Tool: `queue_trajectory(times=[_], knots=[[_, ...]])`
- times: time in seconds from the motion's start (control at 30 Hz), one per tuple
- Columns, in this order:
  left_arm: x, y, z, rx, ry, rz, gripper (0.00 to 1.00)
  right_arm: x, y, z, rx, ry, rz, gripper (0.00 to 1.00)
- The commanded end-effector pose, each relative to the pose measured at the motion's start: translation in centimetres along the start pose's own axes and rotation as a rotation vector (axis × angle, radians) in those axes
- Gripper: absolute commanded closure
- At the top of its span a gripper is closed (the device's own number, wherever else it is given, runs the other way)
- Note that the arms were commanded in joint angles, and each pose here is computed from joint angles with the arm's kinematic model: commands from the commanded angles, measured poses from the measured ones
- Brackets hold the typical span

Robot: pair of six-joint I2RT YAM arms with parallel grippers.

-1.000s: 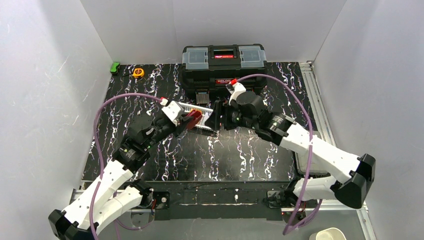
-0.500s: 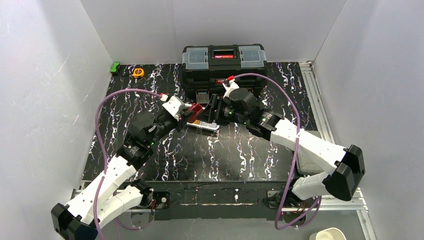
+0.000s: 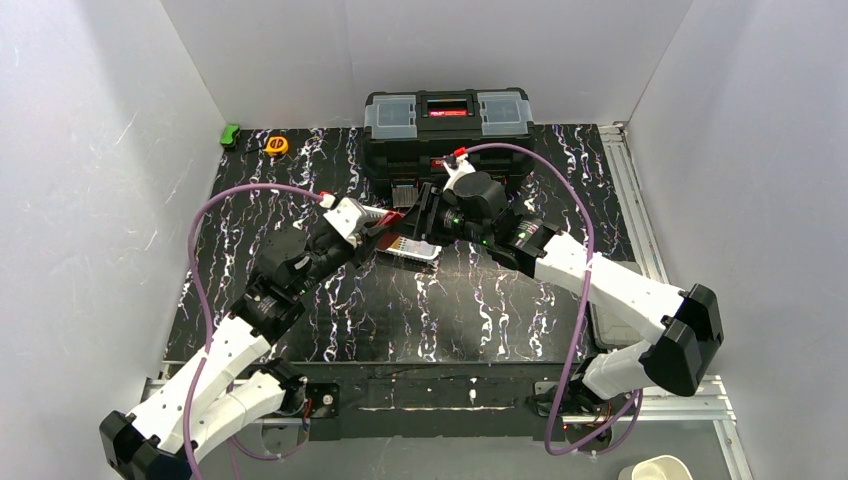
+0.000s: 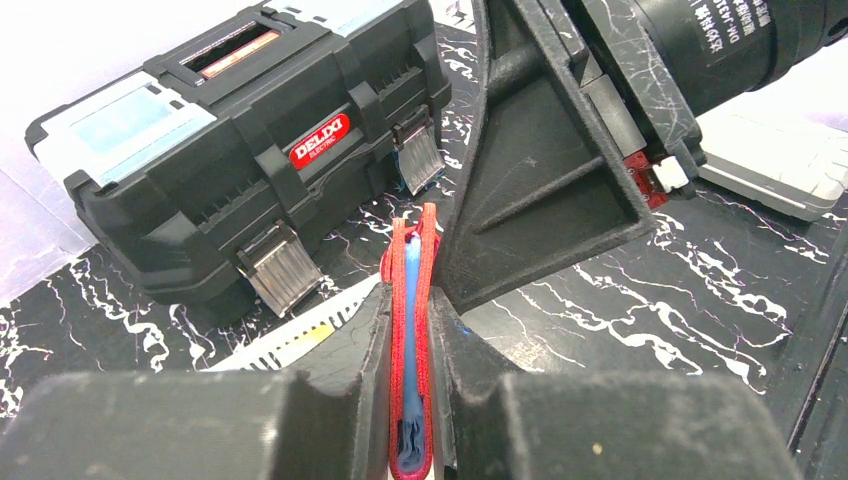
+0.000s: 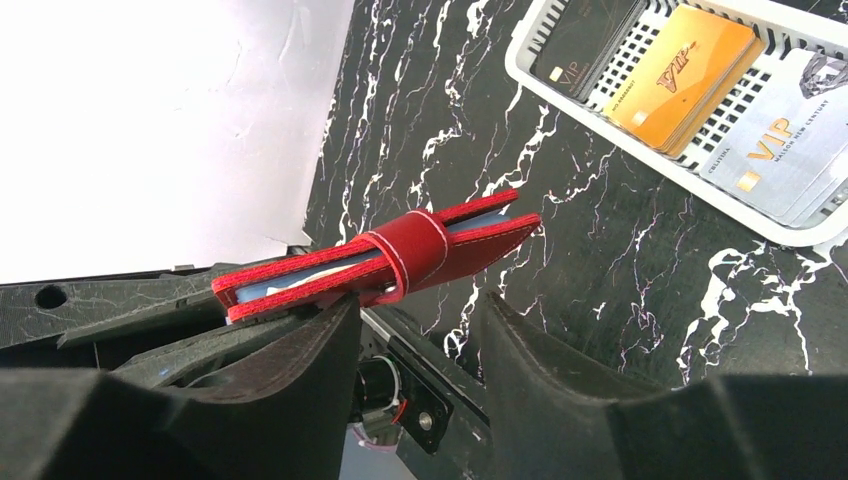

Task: Put the credit cards into the card holder
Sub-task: Open the card holder at the center of the board.

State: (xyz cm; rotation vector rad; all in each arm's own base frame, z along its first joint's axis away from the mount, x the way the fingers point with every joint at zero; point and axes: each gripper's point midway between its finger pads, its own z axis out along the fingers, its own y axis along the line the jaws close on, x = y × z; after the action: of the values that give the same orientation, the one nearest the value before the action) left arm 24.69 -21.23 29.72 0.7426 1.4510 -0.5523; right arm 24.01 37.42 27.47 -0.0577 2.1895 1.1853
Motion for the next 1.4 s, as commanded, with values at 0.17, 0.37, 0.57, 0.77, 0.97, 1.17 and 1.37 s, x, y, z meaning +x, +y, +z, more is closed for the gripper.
queue_trajectory(times=[0.17, 0.37, 0.57, 0.77, 0.97, 1.17, 1.37], knots=[[-1.5, -1.3, -0.4, 0.055, -0.058, 0.013, 1.00, -3.0, 2.1, -0.3, -0.040, -0.098, 0.036, 0.55], [-1.3, -1.9, -0.5, 0.083, -0.058, 0.030, 1.00, -3.9, 2.5, -0.7, -0.033, -0.125, 0.046, 0.58], [-0.9, -2.0, -0.5, 0.086, -0.045, 0.028, 1.00, -3.8, 2.8, -1.5, -0.056, -0.129, 0.048, 0.53], [-0.9, -2.1, -0.4, 0.093, -0.042, 0.020, 1.00, -4.2, 3.3, -1.7, -0.069, -0.137, 0.051, 0.52], [-0.5, -2.3, -0.5, 0.100, -0.032, 0.020, 1.00, -4.7, 3.7, -2.5, -0.086, -0.166, 0.047, 0.52], [-0.4, -2.3, -0.4, 0.102, -0.028, 0.014, 1.00, -5.0, 3.9, -3.2, -0.096, -0.188, 0.038, 0.53], [-0.8, -2.4, -0.4, 0.103, -0.039, 0.011, 1.00, -4.2, 3.0, -1.8, -0.056, -0.146, 0.045, 0.53]])
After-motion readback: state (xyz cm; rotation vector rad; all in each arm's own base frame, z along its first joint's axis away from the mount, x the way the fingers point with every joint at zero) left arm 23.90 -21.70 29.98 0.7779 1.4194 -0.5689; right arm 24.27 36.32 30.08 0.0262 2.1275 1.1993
